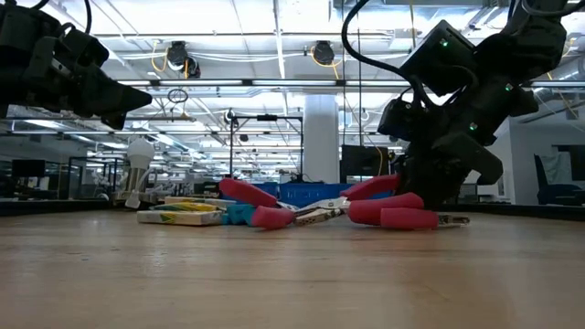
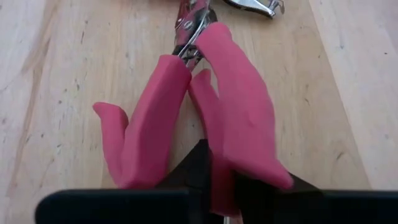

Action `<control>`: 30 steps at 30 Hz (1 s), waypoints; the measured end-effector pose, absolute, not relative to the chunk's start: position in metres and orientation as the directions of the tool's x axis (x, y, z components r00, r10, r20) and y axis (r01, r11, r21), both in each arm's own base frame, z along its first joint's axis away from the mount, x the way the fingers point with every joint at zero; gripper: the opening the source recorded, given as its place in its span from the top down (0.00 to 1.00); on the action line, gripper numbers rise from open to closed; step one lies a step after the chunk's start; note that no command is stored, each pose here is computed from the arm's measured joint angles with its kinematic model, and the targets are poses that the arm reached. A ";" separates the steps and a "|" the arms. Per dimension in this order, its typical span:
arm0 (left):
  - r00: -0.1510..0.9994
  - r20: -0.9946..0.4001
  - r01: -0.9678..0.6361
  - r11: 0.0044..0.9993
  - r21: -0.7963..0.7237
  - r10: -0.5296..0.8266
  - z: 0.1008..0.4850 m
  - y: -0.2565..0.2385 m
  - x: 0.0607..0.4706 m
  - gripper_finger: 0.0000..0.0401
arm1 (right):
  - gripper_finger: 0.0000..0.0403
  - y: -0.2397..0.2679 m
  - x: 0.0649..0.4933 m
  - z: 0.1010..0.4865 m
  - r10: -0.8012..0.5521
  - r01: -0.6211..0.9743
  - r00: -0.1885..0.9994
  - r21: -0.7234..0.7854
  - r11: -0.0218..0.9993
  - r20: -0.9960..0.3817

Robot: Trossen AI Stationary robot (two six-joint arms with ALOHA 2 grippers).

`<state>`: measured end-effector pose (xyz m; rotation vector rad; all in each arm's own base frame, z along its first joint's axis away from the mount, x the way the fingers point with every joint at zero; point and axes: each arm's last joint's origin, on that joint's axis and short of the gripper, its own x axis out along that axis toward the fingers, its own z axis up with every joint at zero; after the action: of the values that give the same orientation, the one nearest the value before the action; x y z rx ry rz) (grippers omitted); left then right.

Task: Pick & Place School Supplies
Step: Put the red ticket punch into the right blue bin

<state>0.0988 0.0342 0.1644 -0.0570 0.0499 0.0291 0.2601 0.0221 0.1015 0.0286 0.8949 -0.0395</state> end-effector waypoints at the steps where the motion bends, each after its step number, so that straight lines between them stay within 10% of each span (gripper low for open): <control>1: 0.998 -0.051 -0.031 0.998 -0.057 0.028 0.164 0.034 0.099 0.95 | 0.91 0.022 0.260 0.102 -0.022 0.046 0.627 0.008 0.999 -0.779; 30: 0.998 -0.051 -0.031 0.998 -0.056 0.028 0.164 0.034 0.099 0.95 | 0.91 0.017 0.246 0.218 -0.037 0.060 0.961 0.074 0.995 -0.274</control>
<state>0.0988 0.0342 0.1644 -0.0571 0.0500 0.0295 0.2464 0.0168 0.2178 0.0819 0.2758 -0.0493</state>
